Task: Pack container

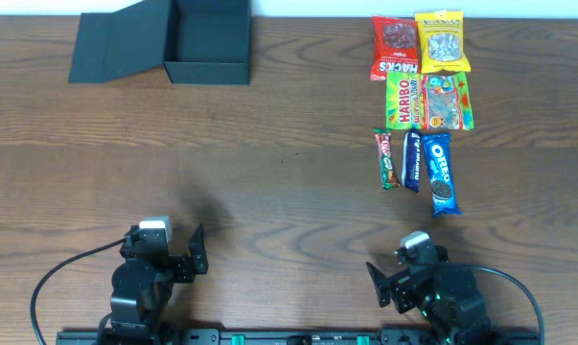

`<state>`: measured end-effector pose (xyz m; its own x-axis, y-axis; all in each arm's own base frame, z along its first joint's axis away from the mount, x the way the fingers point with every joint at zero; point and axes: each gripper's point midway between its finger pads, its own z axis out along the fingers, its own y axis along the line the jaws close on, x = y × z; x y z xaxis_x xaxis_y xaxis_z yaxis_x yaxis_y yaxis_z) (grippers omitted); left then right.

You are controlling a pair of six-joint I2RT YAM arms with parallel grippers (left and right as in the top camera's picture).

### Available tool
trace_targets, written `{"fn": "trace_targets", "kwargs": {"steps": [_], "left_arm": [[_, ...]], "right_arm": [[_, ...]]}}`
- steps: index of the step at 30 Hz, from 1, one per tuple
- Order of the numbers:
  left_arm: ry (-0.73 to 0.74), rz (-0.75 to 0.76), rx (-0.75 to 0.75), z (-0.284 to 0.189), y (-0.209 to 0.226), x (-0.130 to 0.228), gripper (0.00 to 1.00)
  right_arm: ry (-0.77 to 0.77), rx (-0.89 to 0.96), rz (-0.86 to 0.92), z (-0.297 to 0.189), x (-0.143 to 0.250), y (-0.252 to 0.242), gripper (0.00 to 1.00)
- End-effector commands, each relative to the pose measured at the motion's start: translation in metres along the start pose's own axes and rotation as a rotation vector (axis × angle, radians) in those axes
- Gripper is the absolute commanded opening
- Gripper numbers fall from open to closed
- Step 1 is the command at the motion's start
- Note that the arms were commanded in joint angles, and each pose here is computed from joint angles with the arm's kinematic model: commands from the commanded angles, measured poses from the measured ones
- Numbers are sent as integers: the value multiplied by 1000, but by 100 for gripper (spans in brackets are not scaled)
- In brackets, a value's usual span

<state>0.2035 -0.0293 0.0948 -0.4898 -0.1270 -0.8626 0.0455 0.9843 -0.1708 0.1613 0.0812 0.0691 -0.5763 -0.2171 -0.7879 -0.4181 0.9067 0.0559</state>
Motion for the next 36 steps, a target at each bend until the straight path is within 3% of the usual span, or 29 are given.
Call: {"fn": "trace_targets", "kwargs": {"steps": [1,8,13,16,20,25,31,36], "left_arm": [[-2,4,-7,2,2,2,95],[-41,-46,33,3,-5,-7,95],[-349,-126,103,-1,-16,-74,95],[-405,-100,54,1,-10,-92,95],[-323,-28,4,17,-9,-102,95],[-177,158,-42,56,-18,-144,95],[-50,246,-56,146,-32,-214,95],[28,244,-72,222,-32,-245,95]], "right_arm": [[-3,-12,-7,1,1,3,99],[-3,-12,-7,1,1,3,99],[-3,-12,-7,1,1,3,99],[-3,-12,-7,1,1,3,99],[-3,-12,-7,1,1,2,99],[-3,-12,-7,1,1,3,99],[-3,-12,-7,1,1,3,99],[-3,-12,-7,1,1,3,99]]}}
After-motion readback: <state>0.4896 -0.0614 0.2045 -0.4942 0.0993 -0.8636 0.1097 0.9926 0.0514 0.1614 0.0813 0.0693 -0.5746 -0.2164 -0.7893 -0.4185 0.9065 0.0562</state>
